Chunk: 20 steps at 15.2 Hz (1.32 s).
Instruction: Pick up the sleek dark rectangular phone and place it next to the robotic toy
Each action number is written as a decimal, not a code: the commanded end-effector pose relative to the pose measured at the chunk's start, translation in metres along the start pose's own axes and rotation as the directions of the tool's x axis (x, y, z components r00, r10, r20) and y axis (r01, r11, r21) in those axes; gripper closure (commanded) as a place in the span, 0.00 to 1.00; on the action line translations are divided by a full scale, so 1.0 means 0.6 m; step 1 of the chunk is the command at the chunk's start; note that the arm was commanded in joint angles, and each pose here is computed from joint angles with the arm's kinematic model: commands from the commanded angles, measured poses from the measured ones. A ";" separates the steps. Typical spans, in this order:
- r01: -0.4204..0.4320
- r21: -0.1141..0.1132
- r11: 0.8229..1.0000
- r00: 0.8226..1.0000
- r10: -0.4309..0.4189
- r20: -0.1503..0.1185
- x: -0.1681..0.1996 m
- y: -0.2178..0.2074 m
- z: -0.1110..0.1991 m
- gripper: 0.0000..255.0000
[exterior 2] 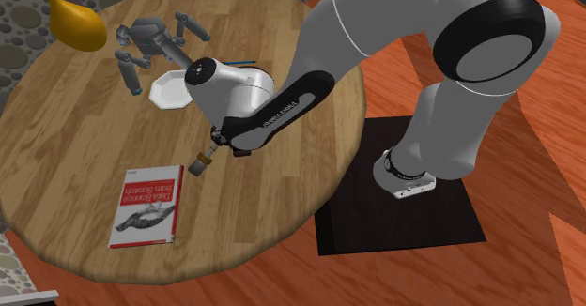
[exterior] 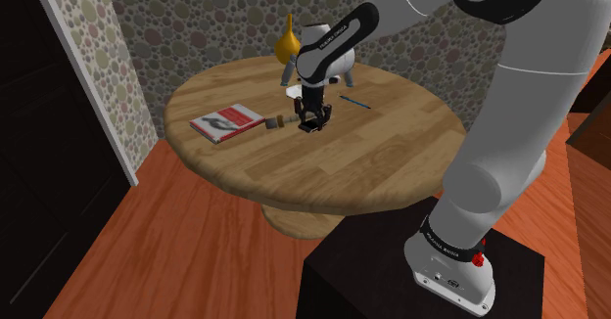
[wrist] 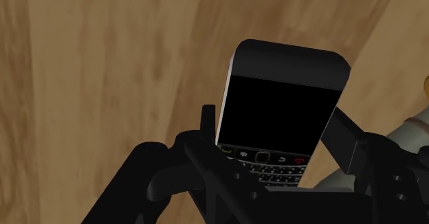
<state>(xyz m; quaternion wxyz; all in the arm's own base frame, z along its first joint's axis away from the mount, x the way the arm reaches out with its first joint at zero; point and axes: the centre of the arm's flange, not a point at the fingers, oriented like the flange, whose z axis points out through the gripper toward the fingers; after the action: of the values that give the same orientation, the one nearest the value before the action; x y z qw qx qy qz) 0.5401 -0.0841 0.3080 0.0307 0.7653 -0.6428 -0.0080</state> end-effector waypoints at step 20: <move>0.000 0.000 1.000 1.000 0.000 0.000 0.005 0.011 -0.184 1.00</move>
<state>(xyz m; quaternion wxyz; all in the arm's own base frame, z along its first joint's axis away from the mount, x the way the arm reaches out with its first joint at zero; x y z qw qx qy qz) 0.5393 -0.0843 0.4131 0.0306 0.7654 -0.6428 -0.0080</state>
